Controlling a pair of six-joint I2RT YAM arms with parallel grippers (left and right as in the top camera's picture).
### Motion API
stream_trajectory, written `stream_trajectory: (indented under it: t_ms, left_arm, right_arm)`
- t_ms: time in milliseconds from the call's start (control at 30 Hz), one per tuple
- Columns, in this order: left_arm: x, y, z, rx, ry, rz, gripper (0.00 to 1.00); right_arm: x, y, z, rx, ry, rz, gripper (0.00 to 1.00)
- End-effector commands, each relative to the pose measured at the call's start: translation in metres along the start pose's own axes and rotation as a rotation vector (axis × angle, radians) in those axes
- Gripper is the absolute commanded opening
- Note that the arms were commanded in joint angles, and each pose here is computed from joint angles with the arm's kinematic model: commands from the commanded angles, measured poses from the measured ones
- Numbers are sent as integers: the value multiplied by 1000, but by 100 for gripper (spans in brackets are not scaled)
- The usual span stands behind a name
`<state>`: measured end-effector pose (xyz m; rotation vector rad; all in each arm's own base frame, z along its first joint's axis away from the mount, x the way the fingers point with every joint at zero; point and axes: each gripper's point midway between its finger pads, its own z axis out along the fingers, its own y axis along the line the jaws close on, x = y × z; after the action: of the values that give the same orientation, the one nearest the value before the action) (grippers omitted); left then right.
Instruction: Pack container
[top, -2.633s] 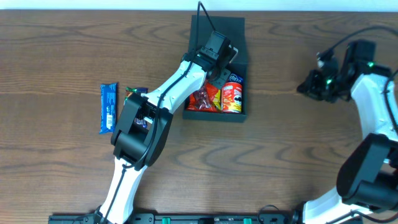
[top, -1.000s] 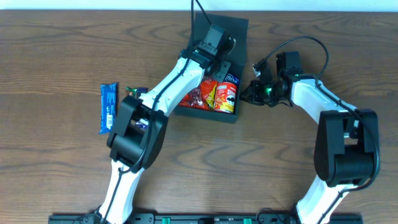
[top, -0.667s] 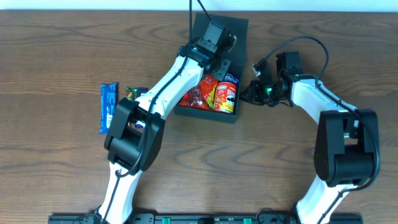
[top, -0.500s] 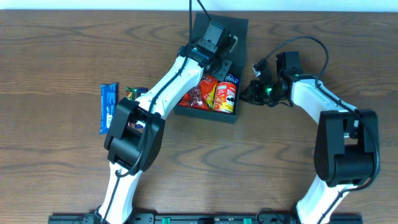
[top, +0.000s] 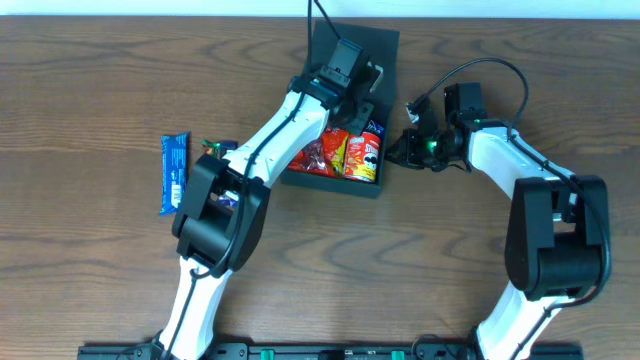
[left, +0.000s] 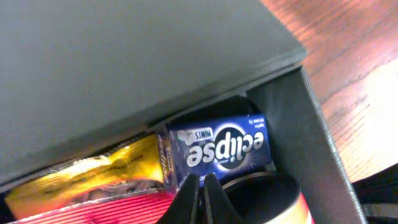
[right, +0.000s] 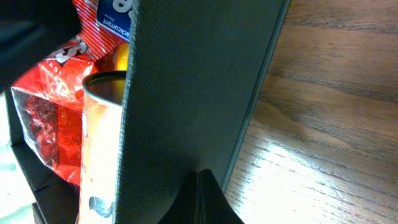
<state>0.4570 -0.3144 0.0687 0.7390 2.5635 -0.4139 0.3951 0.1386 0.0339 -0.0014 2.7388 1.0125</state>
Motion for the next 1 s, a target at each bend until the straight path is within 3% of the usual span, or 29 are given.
stream_trajectory:
  t_ms: [0, 300, 533, 967]
  left_arm:
    - [22, 3, 17, 10, 61, -6, 6]
    - [50, 9, 42, 3, 136, -23, 6]
    - [45, 9, 42, 4, 120, -20, 6]
    - [-40, 8, -44, -86, -136, 49, 6]
  right_arm:
    - [5, 7, 6, -37, 22, 7, 1]
    - [5, 7, 6, -37, 22, 7, 1]
    - [6, 7, 6, -36, 25, 10, 1]
    - [5, 7, 5, -36, 24, 9, 1]
